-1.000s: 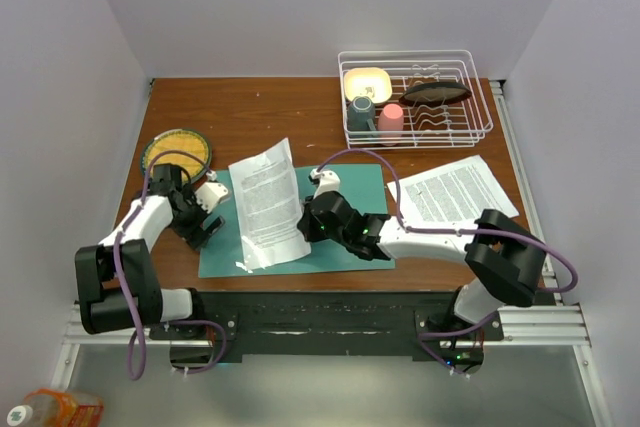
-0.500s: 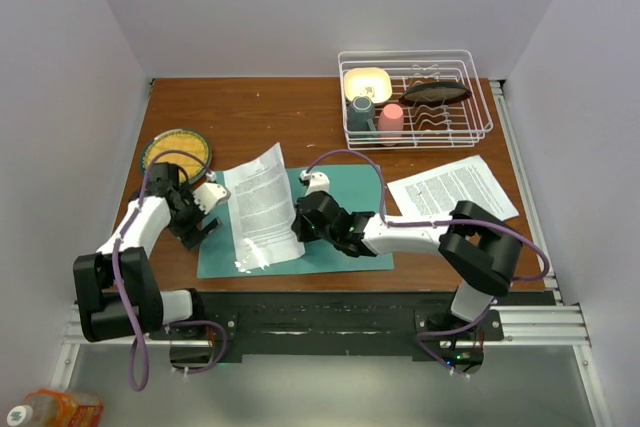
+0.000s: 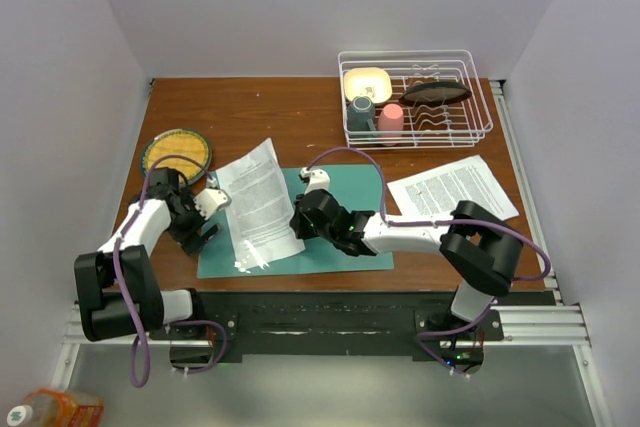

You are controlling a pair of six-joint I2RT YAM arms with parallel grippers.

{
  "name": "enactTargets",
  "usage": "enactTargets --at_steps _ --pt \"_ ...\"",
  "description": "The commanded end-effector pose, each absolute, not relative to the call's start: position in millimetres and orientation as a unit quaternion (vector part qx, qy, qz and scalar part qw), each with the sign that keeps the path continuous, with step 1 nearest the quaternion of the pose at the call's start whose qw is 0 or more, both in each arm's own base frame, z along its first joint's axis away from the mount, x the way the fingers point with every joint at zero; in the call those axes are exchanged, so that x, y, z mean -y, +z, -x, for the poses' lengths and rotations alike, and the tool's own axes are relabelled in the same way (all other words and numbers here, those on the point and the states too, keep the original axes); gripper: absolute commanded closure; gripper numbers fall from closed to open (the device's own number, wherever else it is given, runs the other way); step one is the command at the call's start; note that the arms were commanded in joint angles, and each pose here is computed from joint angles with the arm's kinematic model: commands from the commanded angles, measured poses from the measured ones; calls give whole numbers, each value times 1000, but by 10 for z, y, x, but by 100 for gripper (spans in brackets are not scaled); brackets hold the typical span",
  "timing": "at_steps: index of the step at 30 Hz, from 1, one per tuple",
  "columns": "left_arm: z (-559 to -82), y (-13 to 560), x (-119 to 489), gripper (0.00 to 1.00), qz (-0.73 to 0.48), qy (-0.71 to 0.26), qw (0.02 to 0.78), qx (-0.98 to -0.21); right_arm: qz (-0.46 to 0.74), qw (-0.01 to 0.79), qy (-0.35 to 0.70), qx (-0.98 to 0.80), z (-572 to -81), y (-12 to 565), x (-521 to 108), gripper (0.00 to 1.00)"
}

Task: Put the files into the folder

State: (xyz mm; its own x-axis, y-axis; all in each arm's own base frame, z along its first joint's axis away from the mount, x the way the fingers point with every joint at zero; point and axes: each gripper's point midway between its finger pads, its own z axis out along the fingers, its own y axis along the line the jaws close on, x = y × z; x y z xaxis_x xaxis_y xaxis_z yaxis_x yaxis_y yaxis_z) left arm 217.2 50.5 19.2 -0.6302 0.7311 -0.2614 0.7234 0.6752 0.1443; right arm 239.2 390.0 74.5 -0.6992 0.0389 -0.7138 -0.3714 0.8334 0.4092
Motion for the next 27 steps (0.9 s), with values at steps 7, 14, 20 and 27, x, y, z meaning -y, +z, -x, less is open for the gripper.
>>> enactTargets --at_steps 7,14,20,27 --pt "-2086 14 -365 3 -419 -36 146 -895 42 376 316 -870 -2289 813 -3864 100" --pt "-2065 -6 -304 3 -419 -54 146 -894 31 370 319 -872 -2160 773 -3789 100" --pt "-2057 17 -264 4 -419 -65 149 -893 41 359 328 -873 -2081 700 -3970 100" --pt "-2045 22 -227 4 -422 -75 151 -891 38 360 323 -875 -2115 647 -4101 100"
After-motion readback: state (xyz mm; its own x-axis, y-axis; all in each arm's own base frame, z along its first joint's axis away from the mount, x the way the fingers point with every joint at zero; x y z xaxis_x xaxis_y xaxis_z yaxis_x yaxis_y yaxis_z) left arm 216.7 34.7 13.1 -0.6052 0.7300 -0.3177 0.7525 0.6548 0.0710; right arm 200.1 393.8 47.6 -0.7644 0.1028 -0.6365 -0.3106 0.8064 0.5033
